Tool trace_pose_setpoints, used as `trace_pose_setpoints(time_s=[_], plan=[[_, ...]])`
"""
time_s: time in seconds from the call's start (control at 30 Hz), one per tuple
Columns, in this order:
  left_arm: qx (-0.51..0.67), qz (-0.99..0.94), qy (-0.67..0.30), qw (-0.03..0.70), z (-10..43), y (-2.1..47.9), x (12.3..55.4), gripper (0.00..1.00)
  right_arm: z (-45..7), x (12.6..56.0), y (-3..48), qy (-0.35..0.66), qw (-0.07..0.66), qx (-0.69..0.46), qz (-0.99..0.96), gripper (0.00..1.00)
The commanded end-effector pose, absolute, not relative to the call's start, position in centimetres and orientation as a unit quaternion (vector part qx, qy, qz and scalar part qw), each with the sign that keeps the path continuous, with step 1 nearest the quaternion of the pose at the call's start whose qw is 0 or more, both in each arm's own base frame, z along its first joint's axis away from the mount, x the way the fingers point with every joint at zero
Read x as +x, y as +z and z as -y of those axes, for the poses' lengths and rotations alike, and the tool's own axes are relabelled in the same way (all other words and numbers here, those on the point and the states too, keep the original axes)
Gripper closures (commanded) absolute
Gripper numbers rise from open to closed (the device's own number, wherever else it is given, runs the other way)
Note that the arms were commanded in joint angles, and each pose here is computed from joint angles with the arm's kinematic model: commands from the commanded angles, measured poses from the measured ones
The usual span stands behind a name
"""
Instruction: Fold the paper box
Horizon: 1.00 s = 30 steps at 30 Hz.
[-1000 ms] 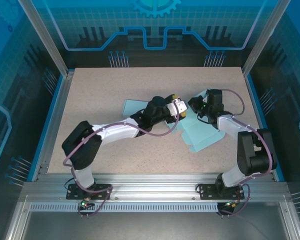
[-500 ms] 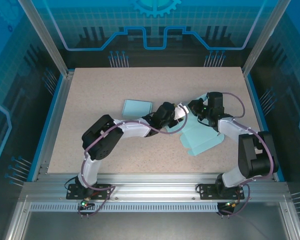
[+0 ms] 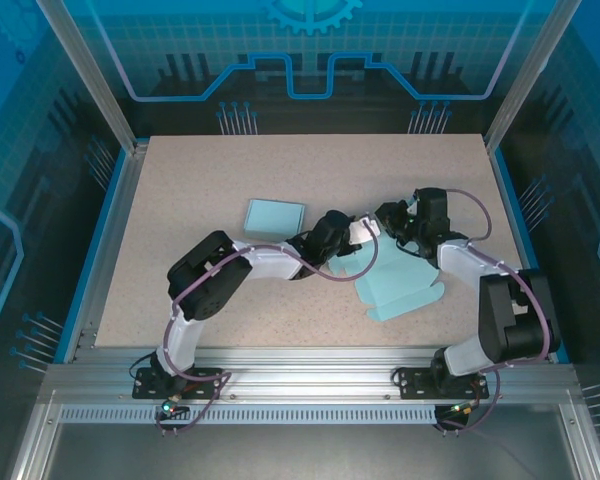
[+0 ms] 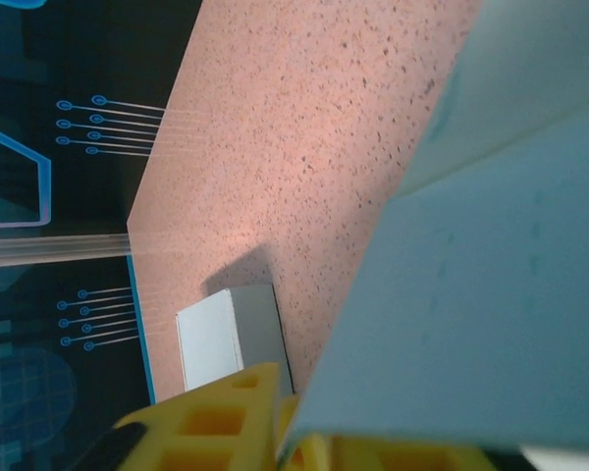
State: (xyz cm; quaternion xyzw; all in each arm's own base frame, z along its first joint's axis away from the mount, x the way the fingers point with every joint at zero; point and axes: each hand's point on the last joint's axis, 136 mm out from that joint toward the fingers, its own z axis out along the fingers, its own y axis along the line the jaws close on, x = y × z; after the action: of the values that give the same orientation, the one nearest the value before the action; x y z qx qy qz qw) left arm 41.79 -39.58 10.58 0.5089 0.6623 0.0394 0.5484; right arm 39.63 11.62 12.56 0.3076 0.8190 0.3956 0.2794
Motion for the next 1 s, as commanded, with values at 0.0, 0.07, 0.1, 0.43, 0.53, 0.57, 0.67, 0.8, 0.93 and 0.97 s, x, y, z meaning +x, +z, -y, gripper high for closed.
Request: trace_pose_setpoints(time_s=[0.0,0.07,0.1,0.43,0.53,0.57,0.67,0.8,0.93,0.97], plan=[[0.51,-0.614,0.098,0.594,38.6,14.1,42.6,0.99,-12.1,37.4,12.6,0.383,0.267,0.267,-0.843,0.68],[0.527,-0.597,0.114,0.594,38.2,14.4,42.4,0.99,-11.7,36.5,13.5,0.365,0.276,0.243,-0.855,0.59],[0.535,-0.59,0.118,0.593,37.9,14.4,42.2,0.99,-11.3,35.9,13.9,0.352,0.282,0.23,-0.863,0.54],[0.582,-0.55,0.155,0.578,35.0,15.0,42.6,0.98,-4.9,31.1,14.2,0.279,0.321,0.249,-0.87,0.46],[0.591,-0.544,0.17,0.572,34.6,14.6,43.0,0.98,-4.4,30.7,12.7,0.282,0.307,0.246,-0.875,0.47],[0.591,-0.542,0.174,0.571,34.5,14.6,43.1,0.98,-4.4,30.7,12.1,0.277,0.302,0.242,-0.879,0.48],[0.593,-0.539,0.177,0.572,34.4,14.7,43.1,0.98,-4.7,31.2,10.6,0.275,0.296,0.225,-0.886,0.51],[0.595,-0.539,0.176,0.569,34.5,14.4,43.0,0.98,-5.4,32.7,9.6,0.27,0.305,0.192,-0.893,0.51],[0.597,-0.538,0.183,0.566,34.4,14.1,43.2,0.97,-5.8,34.5,8.8,0.251,0.313,0.162,-0.902,0.51],[0.597,-0.538,0.183,0.566,34.4,14.1,43.2,0.97,-6.1,35.0,8.6,0.251,0.313,0.154,-0.903,0.51]])
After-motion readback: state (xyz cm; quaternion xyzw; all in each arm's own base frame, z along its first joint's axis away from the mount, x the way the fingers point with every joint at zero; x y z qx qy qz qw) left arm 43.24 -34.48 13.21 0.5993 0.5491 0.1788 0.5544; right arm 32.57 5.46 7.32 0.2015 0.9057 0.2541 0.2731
